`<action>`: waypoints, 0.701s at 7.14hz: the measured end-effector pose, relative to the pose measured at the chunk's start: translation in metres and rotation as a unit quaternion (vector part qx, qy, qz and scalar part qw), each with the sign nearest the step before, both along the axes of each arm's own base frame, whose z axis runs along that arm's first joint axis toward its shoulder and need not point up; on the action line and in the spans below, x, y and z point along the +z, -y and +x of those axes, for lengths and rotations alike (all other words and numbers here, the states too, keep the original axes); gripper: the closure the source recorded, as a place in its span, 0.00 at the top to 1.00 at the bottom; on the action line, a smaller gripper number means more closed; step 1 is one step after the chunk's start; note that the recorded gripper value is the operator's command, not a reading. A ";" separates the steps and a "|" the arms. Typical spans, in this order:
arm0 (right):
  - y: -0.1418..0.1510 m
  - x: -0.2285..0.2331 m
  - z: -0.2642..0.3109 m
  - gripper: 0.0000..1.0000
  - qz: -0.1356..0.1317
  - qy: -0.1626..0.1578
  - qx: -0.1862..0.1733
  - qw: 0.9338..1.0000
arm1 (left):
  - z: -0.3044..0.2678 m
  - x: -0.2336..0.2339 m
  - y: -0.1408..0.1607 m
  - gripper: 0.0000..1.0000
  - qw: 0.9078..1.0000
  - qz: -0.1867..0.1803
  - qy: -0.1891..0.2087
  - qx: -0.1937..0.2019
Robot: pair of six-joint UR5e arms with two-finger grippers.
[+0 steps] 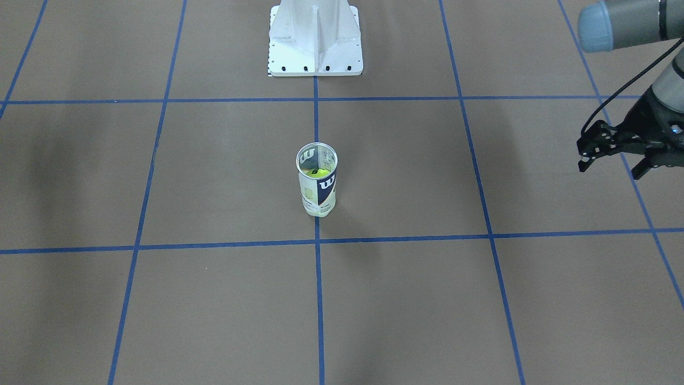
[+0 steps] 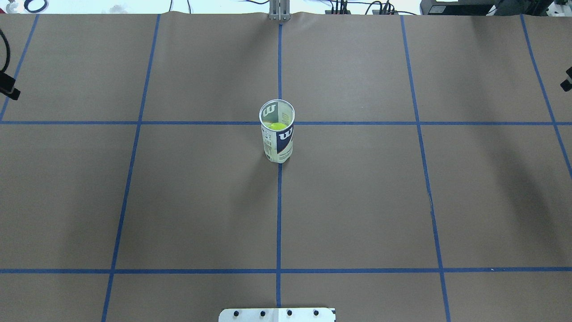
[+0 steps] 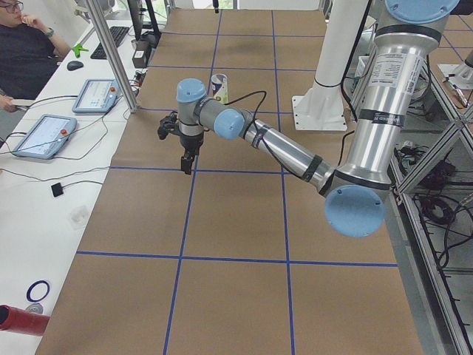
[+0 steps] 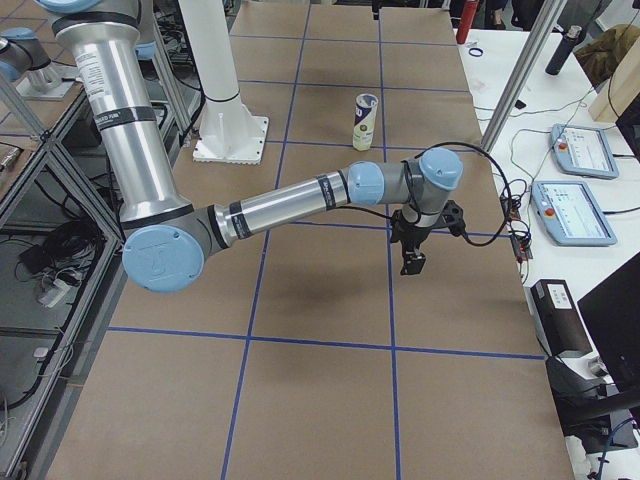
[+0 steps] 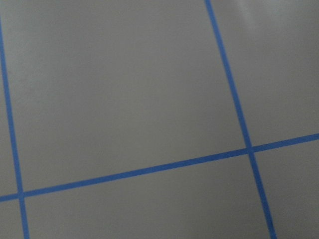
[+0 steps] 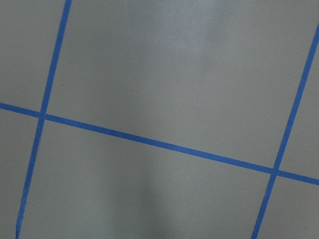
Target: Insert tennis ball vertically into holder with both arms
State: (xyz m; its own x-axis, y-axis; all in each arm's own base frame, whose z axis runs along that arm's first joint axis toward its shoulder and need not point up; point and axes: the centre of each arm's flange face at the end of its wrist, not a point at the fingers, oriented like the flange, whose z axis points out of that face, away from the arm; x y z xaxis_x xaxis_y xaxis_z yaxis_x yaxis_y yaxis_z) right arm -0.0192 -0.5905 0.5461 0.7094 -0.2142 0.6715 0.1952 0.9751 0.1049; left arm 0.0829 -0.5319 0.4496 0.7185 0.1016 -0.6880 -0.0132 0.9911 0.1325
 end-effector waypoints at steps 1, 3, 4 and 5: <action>-0.010 0.031 0.018 1.00 0.001 -0.001 0.013 1.000 | -0.031 0.028 -0.010 1.00 0.999 -0.035 -0.014 -0.018; -0.057 0.083 0.056 1.00 0.017 0.019 0.047 0.999 | -0.068 0.093 -0.036 1.00 0.992 -0.109 -0.038 -0.043; -0.073 0.096 0.067 1.00 0.004 0.025 0.068 0.997 | -0.073 0.117 -0.049 1.00 0.989 -0.133 -0.039 -0.047; -0.081 0.097 0.078 1.00 -0.021 0.027 0.089 0.995 | -0.076 0.133 -0.058 1.00 0.987 -0.148 -0.038 -0.049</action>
